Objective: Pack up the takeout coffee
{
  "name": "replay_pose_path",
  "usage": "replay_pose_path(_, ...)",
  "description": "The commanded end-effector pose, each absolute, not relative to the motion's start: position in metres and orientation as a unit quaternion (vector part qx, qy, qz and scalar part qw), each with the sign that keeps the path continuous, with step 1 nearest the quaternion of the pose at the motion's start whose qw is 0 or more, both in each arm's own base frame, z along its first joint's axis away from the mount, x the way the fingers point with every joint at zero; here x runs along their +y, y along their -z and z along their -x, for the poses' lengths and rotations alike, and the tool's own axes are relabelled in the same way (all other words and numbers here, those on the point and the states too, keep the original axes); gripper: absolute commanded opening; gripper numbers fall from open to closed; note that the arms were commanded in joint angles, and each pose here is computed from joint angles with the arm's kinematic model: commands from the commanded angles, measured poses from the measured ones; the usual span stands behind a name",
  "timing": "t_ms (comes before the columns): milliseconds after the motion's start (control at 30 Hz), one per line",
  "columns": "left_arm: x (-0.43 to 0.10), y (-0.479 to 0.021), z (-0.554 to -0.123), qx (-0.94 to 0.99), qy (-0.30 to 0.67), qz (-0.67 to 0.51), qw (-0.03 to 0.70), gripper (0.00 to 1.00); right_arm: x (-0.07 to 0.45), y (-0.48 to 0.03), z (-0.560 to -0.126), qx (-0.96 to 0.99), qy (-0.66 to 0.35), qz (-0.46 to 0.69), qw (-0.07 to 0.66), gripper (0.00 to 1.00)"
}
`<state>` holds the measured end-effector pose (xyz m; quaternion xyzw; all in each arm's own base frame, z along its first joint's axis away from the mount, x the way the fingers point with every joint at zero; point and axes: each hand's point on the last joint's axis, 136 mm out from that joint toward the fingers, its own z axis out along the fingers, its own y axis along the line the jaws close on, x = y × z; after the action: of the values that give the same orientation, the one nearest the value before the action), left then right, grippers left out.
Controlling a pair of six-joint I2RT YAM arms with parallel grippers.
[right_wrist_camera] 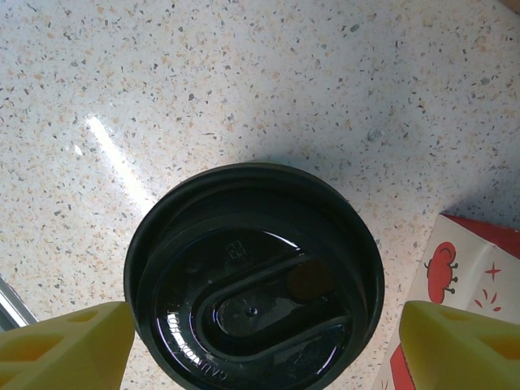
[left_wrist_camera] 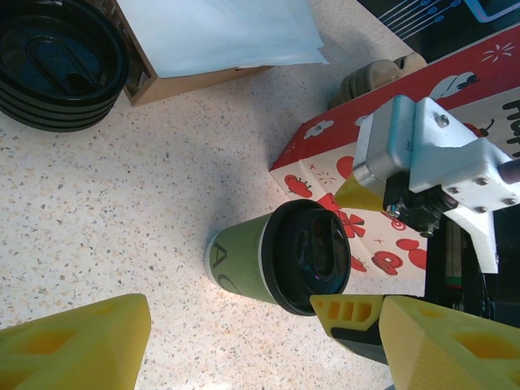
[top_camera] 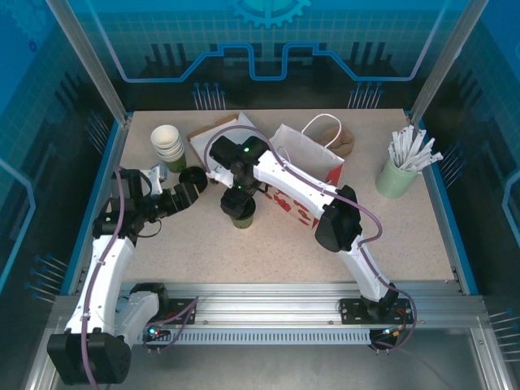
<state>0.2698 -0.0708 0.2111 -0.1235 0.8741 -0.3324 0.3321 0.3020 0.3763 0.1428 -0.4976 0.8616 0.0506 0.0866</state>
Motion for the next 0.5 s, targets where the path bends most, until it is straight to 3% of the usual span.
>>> replay_pose_path(0, -0.073, -0.216, -0.27, 0.868, 0.343, 0.113, 0.341, 0.76, 0.375, -0.142, -0.294, 0.863, -0.059, 0.497, 0.072, 0.86)
replay_pose_path(467, -0.074, -0.217, -0.269, 0.867, 0.344, 0.112, 0.341, 0.76, 0.376, -0.13, -0.29, 0.86, -0.056, 0.503, 0.058, 0.84)
